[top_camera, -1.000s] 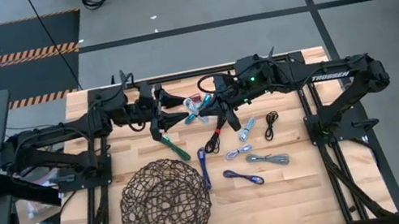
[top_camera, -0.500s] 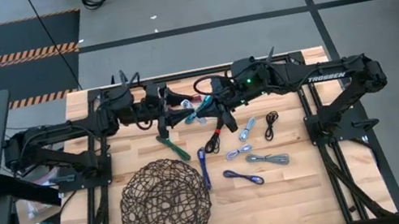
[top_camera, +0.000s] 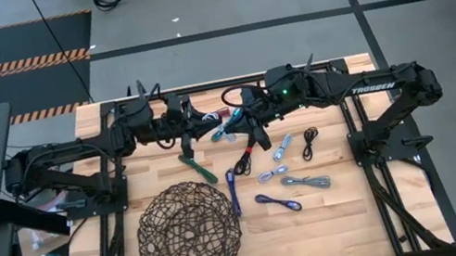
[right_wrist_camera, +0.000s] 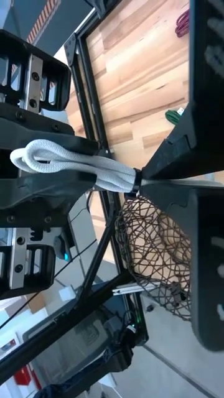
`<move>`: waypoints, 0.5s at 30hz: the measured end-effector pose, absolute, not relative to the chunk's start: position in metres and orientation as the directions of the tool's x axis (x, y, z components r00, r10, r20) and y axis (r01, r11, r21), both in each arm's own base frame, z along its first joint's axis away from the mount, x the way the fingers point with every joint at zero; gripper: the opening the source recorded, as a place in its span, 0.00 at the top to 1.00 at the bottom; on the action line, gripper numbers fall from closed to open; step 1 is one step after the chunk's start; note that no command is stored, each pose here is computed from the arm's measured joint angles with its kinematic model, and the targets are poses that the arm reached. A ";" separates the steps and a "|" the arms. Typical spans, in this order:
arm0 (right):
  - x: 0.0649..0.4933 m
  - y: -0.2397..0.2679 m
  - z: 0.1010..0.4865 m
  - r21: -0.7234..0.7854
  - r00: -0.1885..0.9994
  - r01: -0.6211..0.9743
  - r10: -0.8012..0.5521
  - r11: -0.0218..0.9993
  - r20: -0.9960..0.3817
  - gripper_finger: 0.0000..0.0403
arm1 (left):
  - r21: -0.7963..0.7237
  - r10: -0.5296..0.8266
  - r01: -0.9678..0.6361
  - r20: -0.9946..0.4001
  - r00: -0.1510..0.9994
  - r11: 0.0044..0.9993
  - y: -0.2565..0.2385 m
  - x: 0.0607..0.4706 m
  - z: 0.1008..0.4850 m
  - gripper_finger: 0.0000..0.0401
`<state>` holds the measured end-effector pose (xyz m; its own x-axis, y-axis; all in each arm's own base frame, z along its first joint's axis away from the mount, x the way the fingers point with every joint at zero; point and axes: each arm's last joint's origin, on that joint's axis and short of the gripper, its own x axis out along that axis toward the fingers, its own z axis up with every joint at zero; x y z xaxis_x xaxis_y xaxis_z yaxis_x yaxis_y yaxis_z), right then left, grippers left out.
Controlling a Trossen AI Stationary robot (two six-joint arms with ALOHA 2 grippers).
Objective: Pick and place USB-C Cables
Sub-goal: Put the top white charger cable into the wire basket
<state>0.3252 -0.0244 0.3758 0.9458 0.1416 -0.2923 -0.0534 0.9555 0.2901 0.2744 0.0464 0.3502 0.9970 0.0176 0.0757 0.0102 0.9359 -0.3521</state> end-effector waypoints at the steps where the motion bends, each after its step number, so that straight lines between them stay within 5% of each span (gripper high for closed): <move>1: 0.325 -0.024 0.376 0.290 0.946 -0.055 0.143 0.955 -0.291 0.93 | -0.352 0.021 0.007 0.076 0.997 0.936 0.046 0.274 0.350 0.91; 8: 0.325 -0.021 0.381 0.330 0.948 -0.128 0.214 0.935 -0.237 0.89 | -0.355 0.032 0.003 0.092 0.995 0.935 0.046 0.274 0.352 0.91; 15: 0.322 -0.020 0.385 0.320 0.954 -0.122 0.200 0.939 -0.223 0.67 | -0.359 0.044 -0.008 0.092 0.995 0.933 0.047 0.274 0.352 0.91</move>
